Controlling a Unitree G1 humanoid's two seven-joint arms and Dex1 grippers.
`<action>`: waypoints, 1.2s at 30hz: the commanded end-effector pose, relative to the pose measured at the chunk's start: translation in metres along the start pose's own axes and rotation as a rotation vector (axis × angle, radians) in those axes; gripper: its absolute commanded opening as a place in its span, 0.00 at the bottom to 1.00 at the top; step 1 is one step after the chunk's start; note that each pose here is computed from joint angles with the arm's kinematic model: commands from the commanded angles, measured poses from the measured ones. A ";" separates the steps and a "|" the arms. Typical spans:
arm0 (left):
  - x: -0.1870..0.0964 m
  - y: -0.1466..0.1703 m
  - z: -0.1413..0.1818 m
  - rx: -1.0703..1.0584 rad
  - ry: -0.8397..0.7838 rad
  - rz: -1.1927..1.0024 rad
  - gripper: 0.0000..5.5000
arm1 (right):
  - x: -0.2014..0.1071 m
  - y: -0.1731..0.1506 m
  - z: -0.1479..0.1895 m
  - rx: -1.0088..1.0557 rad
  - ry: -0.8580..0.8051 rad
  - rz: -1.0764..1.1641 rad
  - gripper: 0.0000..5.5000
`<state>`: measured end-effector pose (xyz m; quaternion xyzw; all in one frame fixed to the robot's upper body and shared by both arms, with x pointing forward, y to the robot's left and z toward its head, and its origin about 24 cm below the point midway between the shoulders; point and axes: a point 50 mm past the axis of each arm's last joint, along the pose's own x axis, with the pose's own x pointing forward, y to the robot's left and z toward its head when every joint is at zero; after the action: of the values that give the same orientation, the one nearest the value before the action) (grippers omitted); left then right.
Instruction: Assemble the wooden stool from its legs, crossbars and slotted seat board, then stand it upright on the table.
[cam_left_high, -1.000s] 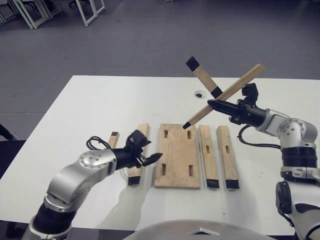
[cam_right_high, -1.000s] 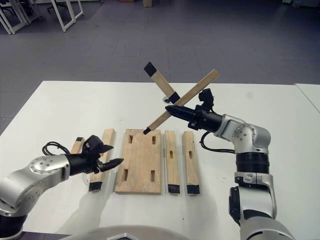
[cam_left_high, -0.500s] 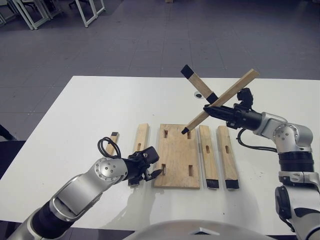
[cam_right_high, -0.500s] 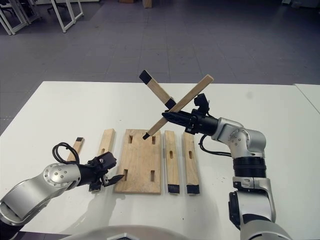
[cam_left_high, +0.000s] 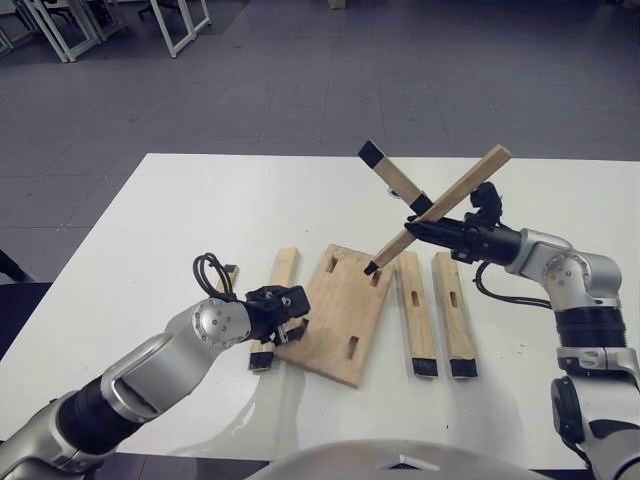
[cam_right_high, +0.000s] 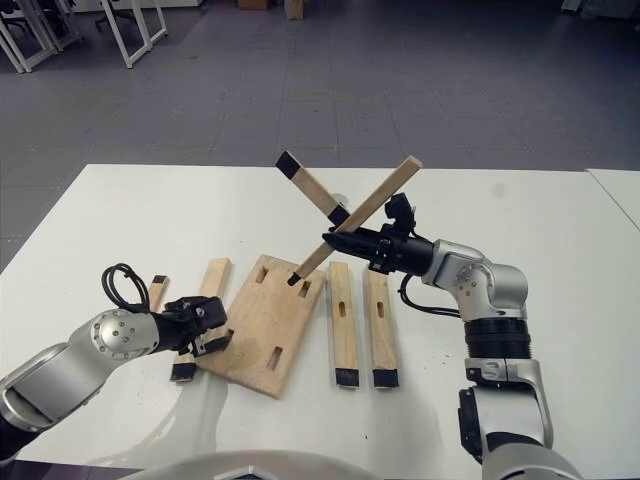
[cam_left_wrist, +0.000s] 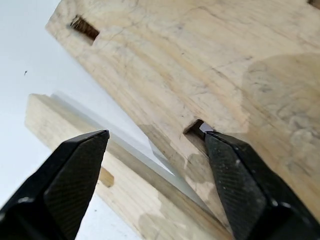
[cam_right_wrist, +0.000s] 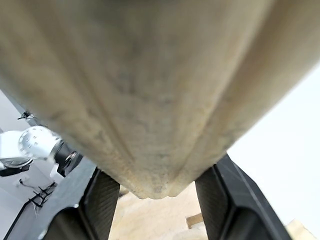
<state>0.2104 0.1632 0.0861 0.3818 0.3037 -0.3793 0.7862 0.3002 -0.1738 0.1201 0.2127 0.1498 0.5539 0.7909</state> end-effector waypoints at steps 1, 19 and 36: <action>0.008 0.009 0.001 0.001 -0.002 0.030 0.64 | -0.003 -0.003 -0.003 -0.056 0.067 -0.017 0.37; 0.012 0.010 0.004 0.019 -0.018 0.030 0.64 | -0.015 -0.038 -0.027 -0.053 0.195 -0.188 0.37; 0.017 -0.003 0.009 0.000 -0.035 -0.006 0.64 | 0.006 -0.017 -0.039 -0.318 0.348 -0.340 0.37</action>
<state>0.2238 0.1488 0.0833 0.3842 0.2721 -0.3779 0.7972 0.3077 -0.1570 0.1086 -0.0429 0.1418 0.4757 0.8670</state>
